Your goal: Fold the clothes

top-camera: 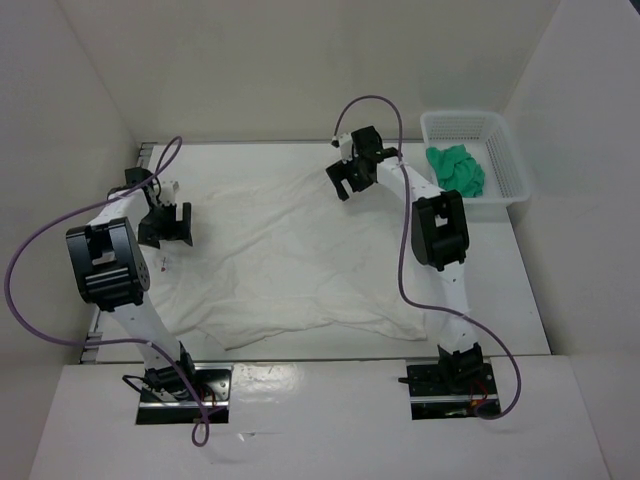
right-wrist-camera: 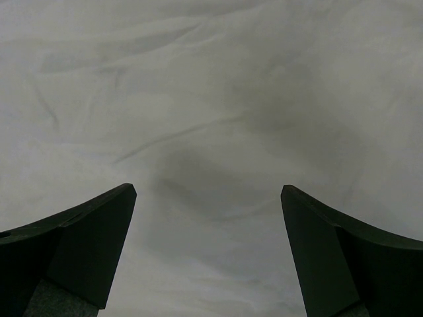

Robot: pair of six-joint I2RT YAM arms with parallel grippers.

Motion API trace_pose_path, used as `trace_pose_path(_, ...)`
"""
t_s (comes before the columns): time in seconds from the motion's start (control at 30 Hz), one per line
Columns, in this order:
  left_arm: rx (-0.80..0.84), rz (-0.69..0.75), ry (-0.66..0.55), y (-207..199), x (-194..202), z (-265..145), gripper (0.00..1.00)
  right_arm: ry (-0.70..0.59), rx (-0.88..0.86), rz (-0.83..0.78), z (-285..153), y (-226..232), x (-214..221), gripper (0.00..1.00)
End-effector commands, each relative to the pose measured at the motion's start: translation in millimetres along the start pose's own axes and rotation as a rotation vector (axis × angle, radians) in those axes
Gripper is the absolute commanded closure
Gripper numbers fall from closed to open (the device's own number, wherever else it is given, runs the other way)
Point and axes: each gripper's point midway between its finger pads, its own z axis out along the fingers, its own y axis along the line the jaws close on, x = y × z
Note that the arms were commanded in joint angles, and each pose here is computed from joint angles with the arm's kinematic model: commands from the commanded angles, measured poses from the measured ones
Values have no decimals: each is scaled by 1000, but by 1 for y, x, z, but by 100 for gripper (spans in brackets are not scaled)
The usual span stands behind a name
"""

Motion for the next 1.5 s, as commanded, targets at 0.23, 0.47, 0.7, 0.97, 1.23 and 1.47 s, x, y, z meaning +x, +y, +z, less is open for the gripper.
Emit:
trace_pose_path(0.23,-54,-54,14,9,-8,13,1,121,-5,64,21,-13,28,1)
trace_pose_path(0.47,-58,-57,47,13,-9,27,1,234,-2,92,20,-11,69,1)
trace_pose_path(0.7,-57,-66,45,17,-26,37,1,279,79,73,-17,-15,98,1)
trace_pose_path(0.97,-68,1,-6,-4,-70,48,1,342,63,23,-60,-1,139,1)
trace_pose_path(1.23,-20,78,-58,-46,-130,53,1,362,-35,1,-102,29,159,1)
trace_pose_path(1.47,14,81,21,-68,-155,79,1,349,-18,-88,-138,57,160,1)
